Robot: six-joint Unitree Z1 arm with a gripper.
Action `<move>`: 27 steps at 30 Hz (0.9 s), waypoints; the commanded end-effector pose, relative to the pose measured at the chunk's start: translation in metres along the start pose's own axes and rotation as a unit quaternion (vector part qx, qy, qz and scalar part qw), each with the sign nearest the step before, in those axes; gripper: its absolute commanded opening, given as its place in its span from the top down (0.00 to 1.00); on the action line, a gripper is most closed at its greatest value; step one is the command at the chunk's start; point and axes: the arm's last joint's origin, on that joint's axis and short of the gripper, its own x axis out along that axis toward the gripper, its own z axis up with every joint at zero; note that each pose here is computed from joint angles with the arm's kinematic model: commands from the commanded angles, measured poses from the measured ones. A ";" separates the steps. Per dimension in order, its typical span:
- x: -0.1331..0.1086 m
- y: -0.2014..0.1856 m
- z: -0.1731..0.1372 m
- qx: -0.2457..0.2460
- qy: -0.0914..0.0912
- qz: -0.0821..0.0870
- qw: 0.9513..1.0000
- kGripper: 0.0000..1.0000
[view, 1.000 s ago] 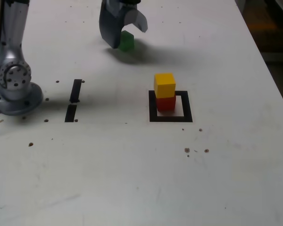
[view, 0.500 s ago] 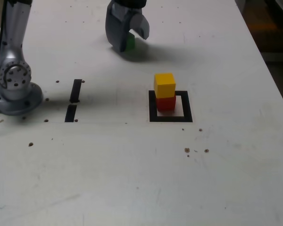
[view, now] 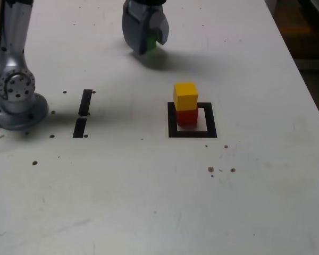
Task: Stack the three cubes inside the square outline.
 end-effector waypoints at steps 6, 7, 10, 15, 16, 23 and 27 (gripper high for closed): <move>-0.063 -0.034 -0.035 0.089 -0.011 -0.016 0.996 0.90; -0.073 -0.044 -0.040 0.110 -0.013 -0.016 0.994 0.90; -0.099 -0.078 -0.056 0.176 -0.027 -0.016 0.984 0.90; -0.124 -0.141 -0.085 0.261 -0.050 -0.022 0.964 0.90; -0.125 -0.155 -0.091 0.273 -0.050 -0.025 0.960 0.90; -0.115 -0.203 -0.117 0.291 -0.038 -0.016 0.956 0.90; -0.108 -0.227 -0.129 0.301 -0.032 -0.005 0.953 0.90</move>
